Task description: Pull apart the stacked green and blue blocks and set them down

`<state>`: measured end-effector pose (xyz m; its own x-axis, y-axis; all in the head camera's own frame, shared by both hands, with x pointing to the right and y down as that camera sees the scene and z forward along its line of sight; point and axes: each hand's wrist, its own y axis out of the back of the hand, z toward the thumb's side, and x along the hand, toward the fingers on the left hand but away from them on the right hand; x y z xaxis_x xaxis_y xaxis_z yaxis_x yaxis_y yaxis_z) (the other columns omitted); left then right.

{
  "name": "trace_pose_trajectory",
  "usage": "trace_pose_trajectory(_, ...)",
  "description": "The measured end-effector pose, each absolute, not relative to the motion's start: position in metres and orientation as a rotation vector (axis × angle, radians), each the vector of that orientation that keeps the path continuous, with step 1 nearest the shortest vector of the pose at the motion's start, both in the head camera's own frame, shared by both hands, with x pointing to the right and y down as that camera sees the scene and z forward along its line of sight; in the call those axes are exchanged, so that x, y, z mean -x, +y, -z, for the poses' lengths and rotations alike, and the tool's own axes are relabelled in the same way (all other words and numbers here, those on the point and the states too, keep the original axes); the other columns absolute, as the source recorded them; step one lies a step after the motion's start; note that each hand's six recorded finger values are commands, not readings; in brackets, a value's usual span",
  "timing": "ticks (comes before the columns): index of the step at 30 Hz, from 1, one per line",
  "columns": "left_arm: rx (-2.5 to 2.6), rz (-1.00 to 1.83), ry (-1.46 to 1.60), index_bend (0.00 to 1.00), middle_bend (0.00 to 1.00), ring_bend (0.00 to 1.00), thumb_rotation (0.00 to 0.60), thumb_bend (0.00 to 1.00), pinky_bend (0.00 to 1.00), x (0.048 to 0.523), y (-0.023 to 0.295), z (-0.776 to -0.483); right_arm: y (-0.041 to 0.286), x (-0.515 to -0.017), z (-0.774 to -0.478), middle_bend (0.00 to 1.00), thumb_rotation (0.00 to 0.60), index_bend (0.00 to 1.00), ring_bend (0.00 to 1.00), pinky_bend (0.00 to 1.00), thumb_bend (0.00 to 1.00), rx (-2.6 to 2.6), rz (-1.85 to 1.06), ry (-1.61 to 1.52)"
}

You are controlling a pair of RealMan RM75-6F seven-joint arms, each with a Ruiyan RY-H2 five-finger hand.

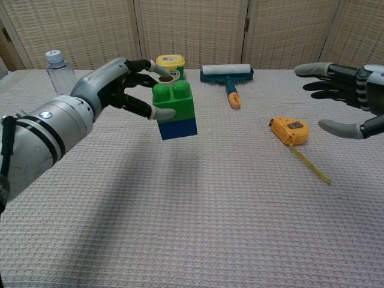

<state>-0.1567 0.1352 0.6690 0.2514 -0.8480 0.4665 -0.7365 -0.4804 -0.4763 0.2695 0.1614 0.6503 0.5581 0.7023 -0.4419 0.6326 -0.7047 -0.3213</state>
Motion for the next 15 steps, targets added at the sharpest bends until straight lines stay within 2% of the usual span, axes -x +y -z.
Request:
trace_pose_trajectory(8, 2.34, 1.005, 1.547, 0.27, 0.67, 0.19, 0.6, 0.24, 0.0, 0.163, 0.125, -0.66, 0.145, -0.222, -0.683, 0.0, 0.6, 0.0, 0.0, 0.0, 0.45, 2.877, -0.657, -1.169)
trace_pose_trajectory(15, 2.351, 1.008, 1.556, 0.27, 0.67, 0.19, 0.6, 0.24, 0.0, 0.165, 0.126, -0.66, 0.133, -0.212, -0.687, 0.0, 0.6, 0.0, 0.0, 0.0, 0.45, 2.916, -0.551, -1.225)
